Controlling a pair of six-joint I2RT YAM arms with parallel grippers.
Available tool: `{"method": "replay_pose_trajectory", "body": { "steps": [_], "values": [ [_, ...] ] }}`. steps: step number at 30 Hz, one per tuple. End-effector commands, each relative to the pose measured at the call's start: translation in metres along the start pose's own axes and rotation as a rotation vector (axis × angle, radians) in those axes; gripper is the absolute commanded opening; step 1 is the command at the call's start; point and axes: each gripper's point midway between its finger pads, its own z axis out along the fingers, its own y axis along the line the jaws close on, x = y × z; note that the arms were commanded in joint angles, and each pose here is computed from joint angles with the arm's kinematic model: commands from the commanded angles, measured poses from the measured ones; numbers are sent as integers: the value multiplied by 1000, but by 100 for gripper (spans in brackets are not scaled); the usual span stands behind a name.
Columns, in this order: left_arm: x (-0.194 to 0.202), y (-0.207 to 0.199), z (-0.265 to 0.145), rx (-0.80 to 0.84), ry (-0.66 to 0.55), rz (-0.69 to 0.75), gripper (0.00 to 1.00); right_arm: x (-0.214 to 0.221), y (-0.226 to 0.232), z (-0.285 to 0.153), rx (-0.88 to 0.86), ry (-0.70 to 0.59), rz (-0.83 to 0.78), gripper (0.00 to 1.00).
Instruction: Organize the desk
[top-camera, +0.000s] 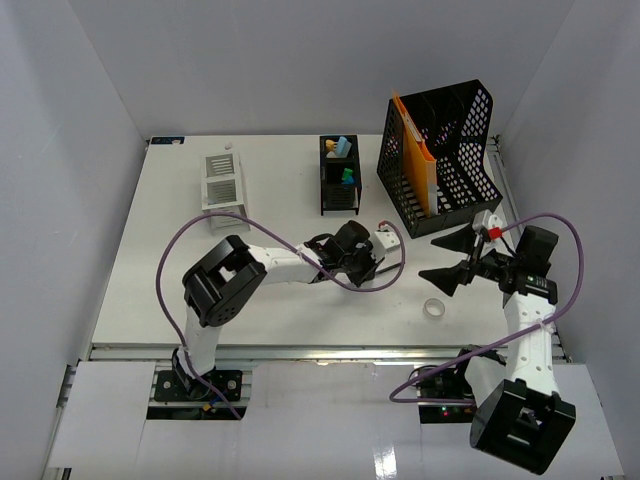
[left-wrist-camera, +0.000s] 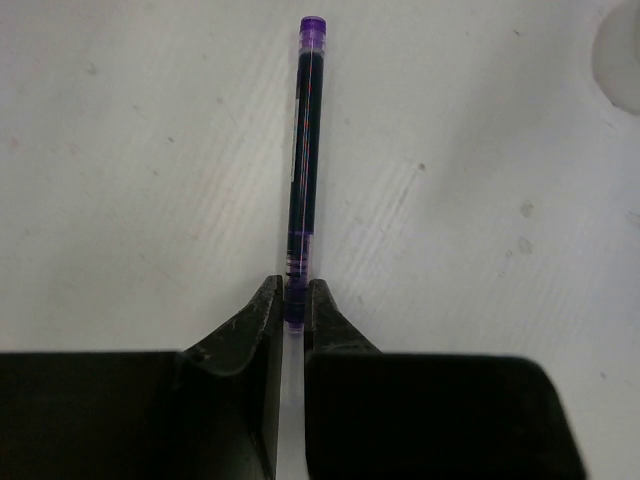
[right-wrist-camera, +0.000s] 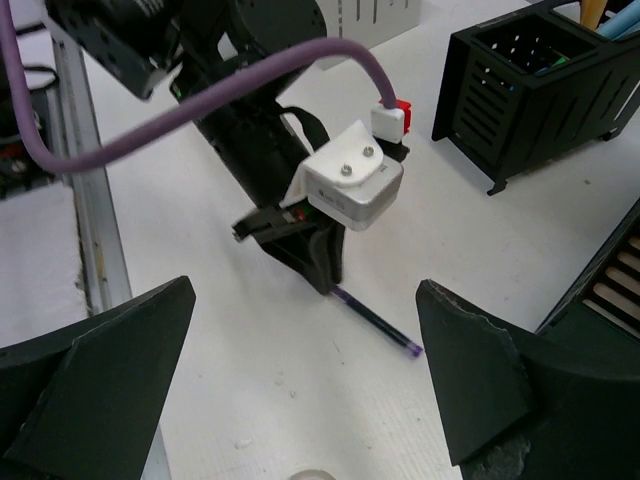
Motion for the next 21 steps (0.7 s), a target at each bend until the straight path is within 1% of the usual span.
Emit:
{"method": "replay_pose_trajectory", "body": {
  "steps": [1, 5, 8, 10, 14, 16, 18, 19, 21],
  "values": [
    [0, -45, -45, 163, 42, -136, 0, 19, 17, 0, -26, 93, -111, 98],
    [13, -72, -74, 257, 45, -233, 0, 38, 35, -1, -121, 198, -243, 98],
    [22, -92, -95, 334, 31, -313, 0, 53, 48, -3, -238, 260, -419, 98],
    [19, -101, -103, 371, 7, -349, 0, 59, 60, -2, -319, 275, -506, 98],
    [11, -115, -115, 448, -20, -390, 0, 58, 65, 11, -385, 283, -651, 98],
    [5, -118, -117, 473, -19, -414, 0, 64, 76, 22, -428, 307, -639, 98],
    [2, -121, -117, 496, -7, -430, 0, 65, 67, 31, -393, 347, -719, 98],
    [0, -122, -115, 503, -4, -435, 0, 70, 69, 35, -410, 364, -744, 98],
    [-7, -123, -115, 518, 2, -443, 0, 74, 72, 39, -436, 378, -736, 97]
  ]
}}
